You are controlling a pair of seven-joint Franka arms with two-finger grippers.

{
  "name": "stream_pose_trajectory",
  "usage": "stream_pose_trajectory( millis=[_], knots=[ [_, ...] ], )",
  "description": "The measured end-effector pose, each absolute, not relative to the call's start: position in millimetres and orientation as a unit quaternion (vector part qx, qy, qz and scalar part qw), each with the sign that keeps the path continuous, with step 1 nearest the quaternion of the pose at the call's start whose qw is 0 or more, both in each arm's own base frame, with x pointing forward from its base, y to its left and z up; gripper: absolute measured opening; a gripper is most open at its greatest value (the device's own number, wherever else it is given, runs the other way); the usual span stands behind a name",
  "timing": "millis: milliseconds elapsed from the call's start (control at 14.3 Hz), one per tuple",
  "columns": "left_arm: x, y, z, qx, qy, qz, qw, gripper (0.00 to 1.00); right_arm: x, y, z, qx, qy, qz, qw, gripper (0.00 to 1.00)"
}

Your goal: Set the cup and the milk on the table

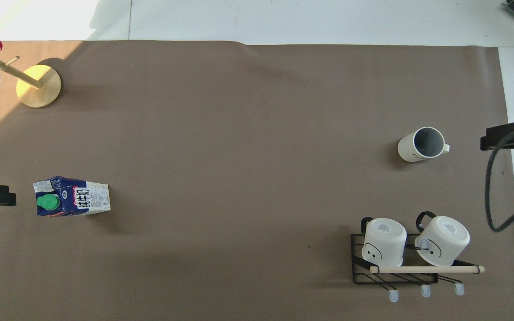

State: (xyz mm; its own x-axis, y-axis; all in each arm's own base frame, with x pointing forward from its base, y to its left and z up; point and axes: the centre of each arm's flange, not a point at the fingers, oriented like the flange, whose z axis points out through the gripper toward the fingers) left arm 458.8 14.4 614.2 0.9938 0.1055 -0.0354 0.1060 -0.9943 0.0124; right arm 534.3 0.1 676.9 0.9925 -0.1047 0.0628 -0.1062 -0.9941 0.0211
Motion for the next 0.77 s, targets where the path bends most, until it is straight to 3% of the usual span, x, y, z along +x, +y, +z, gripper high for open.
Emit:
stream_pose_trajectory(
  millis=[767],
  knots=[
    [447, 5, 597, 0.999, 0.045, -0.029, 0.003, 1.00, 553, 1, 629, 0.998, -0.051, 0.041, 0.011, 1.00]
  ],
)
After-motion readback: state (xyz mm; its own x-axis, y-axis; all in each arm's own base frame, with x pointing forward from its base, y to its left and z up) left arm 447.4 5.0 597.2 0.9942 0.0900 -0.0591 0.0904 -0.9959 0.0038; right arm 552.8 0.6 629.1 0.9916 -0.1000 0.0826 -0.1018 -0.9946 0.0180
